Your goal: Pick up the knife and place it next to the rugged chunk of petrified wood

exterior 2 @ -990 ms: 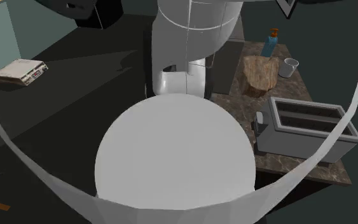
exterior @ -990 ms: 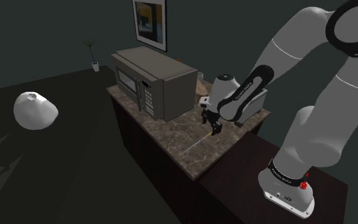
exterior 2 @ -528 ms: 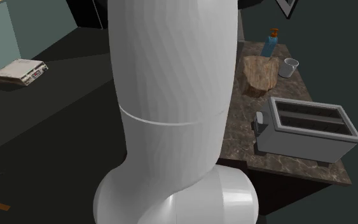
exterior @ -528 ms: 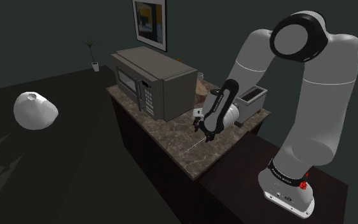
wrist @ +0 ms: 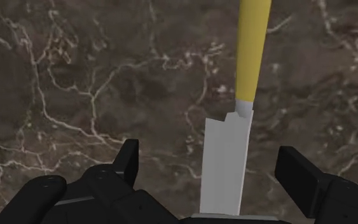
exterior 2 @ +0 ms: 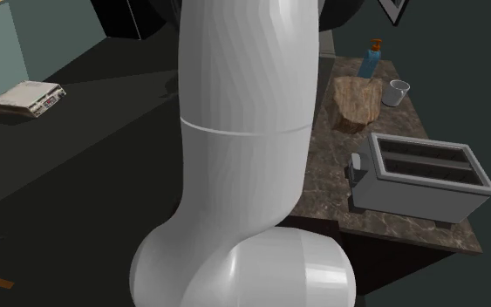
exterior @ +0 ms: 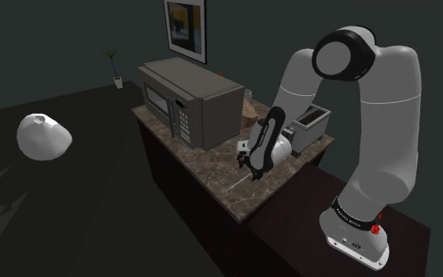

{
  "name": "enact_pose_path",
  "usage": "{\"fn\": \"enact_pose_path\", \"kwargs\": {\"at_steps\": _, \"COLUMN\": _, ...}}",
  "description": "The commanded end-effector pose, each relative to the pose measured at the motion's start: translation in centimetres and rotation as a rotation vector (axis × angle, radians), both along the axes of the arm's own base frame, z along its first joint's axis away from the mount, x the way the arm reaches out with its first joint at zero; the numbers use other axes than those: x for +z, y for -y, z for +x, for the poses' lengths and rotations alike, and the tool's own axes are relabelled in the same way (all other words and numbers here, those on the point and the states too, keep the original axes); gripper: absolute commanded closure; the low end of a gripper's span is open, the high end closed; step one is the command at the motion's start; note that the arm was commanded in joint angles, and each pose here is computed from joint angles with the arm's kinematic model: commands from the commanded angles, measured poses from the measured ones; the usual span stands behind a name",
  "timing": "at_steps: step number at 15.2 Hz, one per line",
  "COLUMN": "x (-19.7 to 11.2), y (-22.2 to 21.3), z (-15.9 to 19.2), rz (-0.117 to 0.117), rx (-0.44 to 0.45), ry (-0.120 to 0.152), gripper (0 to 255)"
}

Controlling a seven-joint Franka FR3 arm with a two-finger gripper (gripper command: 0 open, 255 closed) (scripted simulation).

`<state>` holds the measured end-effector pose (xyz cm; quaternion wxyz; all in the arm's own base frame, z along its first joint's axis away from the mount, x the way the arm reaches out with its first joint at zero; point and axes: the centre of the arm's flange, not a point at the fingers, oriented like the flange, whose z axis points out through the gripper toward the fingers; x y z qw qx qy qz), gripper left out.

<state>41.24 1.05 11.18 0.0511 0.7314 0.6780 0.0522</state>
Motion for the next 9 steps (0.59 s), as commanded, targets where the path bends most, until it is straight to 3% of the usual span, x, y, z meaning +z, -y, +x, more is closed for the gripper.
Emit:
{"fn": "enact_pose_path", "kwargs": {"at_steps": 1, "x": -0.25, "y": -0.07, "z": 0.05, "rz": 0.0, "rx": 0.0, "ry": 0.0, "gripper": 0}}
{"fn": "enact_pose_path", "kwargs": {"at_steps": 6, "x": -0.24, "y": -0.07, "z": 0.04, "rz": 0.0, "rx": 0.0, "ry": 0.0, "gripper": 0}}
{"fn": "enact_pose_path", "kwargs": {"at_steps": 7, "x": -0.24, "y": -0.07, "z": 0.04, "rz": 0.0, "rx": 0.0, "ry": 0.0, "gripper": 255}}
{"fn": "enact_pose_path", "kwargs": {"at_steps": 9, "x": -0.24, "y": -0.07, "z": 0.04, "rz": 0.0, "rx": 0.0, "ry": 0.0, "gripper": 255}}
